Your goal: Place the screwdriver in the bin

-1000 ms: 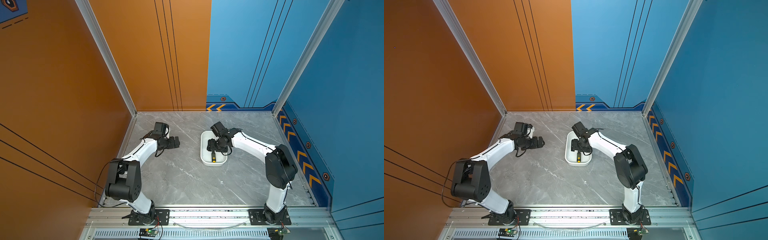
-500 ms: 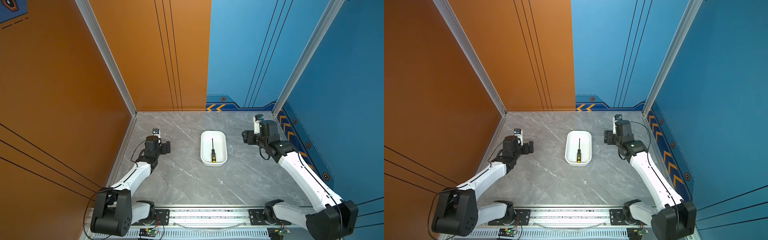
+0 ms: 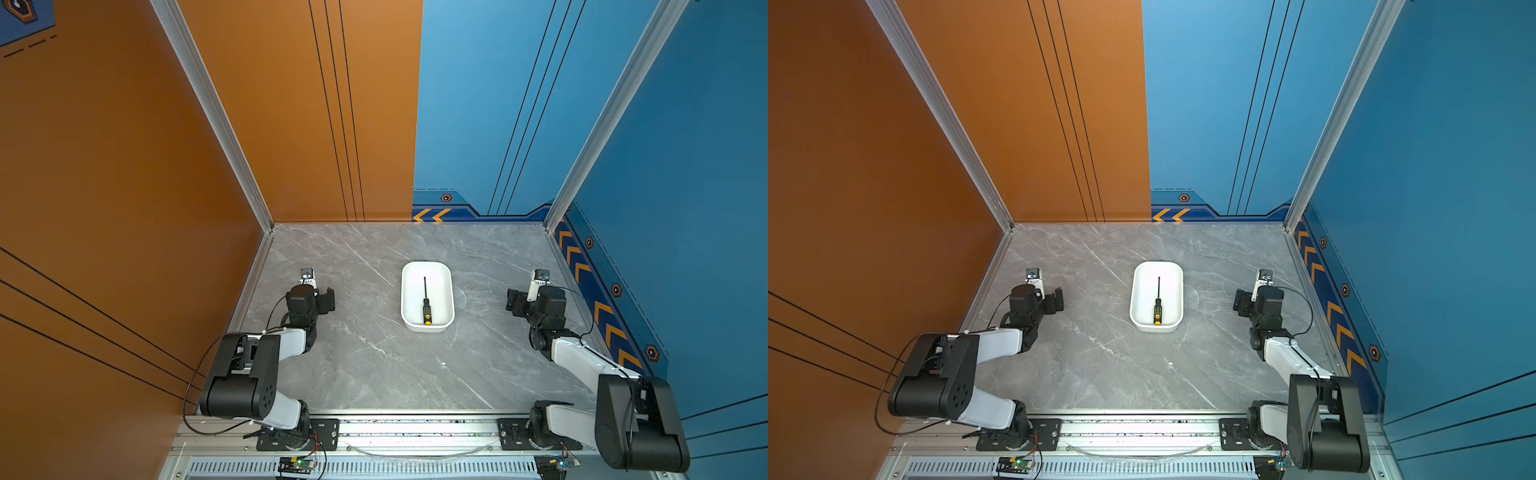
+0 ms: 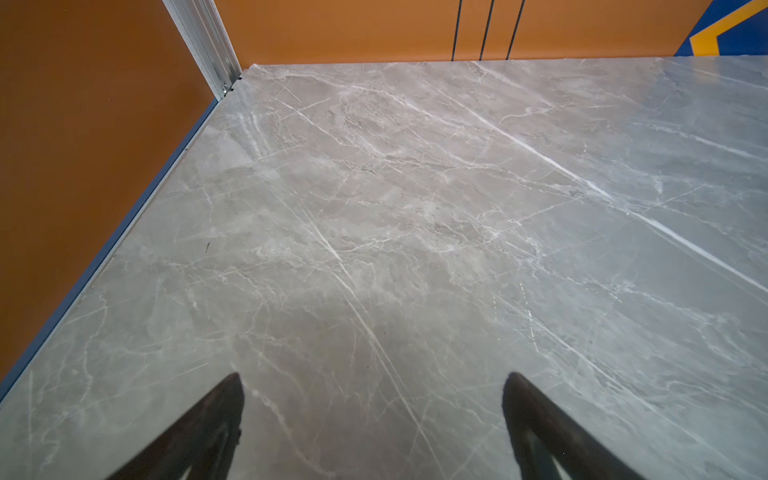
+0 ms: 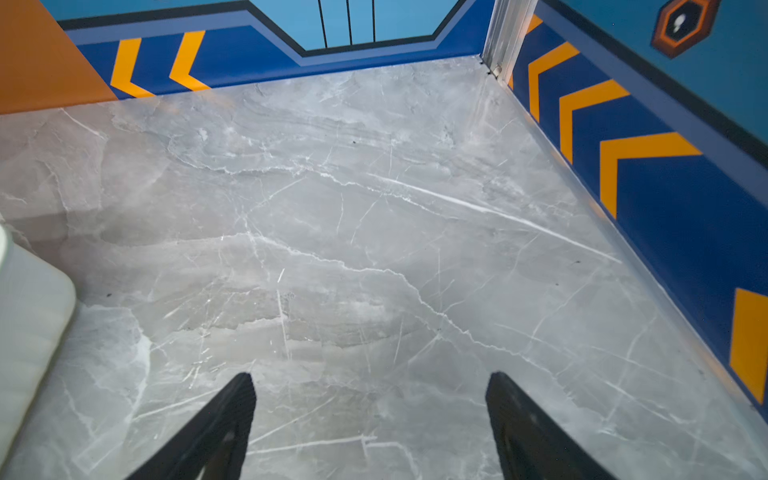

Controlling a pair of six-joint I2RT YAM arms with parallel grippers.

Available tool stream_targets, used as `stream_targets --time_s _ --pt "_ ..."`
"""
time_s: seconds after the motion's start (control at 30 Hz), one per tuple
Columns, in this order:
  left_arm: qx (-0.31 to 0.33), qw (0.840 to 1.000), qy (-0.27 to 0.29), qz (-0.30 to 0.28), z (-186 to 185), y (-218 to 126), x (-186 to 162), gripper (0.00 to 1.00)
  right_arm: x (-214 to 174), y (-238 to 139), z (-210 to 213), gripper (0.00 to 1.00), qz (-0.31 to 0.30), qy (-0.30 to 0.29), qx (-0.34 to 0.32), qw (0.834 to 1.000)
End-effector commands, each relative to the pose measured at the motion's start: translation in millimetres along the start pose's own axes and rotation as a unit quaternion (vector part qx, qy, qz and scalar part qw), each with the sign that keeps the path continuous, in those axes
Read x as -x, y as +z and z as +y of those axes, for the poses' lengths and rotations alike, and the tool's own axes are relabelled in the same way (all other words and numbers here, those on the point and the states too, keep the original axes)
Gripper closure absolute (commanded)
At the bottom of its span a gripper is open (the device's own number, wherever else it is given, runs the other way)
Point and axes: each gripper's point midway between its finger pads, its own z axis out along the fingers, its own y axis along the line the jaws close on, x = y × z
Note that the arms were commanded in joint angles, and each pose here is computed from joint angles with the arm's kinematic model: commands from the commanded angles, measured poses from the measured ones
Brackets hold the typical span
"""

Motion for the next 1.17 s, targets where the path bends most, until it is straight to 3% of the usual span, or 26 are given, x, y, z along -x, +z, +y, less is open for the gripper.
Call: stream_targets --time_s 0.0,0.07,0.2,0.27,0.3,0.47,0.5,1.13 --pt "-0.014 0.999 0.007 -0.048 -6 -2 11 0.02 33 2 8 0.15 -0.109 0.018 0.020 0.994" --pt "-0.014 0.997 0.005 -0.071 -6 -3 12 0.02 29 6 14 0.14 -0.123 0.018 0.034 0.992" --pt "-0.009 0.998 0.005 -0.061 -5 -1 11 0.02 17 24 27 0.15 -0.113 0.001 0.056 0.992" --pt "-0.008 0.998 0.005 -0.061 -4 -1 11 0.02 11 29 29 0.15 -0.070 -0.014 0.054 0.996" --pt "-0.009 0.998 0.005 -0.060 -5 -1 11 0.02 14 30 29 0.14 -0.084 -0.014 0.048 0.995" --pt "-0.008 0.998 0.006 -0.061 -5 -1 11 0.02 15 29 29 0.07 -0.085 -0.015 0.042 0.995" --pt "-0.008 0.998 0.005 -0.061 -5 -2 11 0.02 14 30 26 0.00 -0.080 -0.014 0.032 0.996" --pt "-0.007 0.998 0.006 -0.061 -4 -1 11 0.02 14 30 25 0.00 -0.083 -0.016 0.023 0.996"
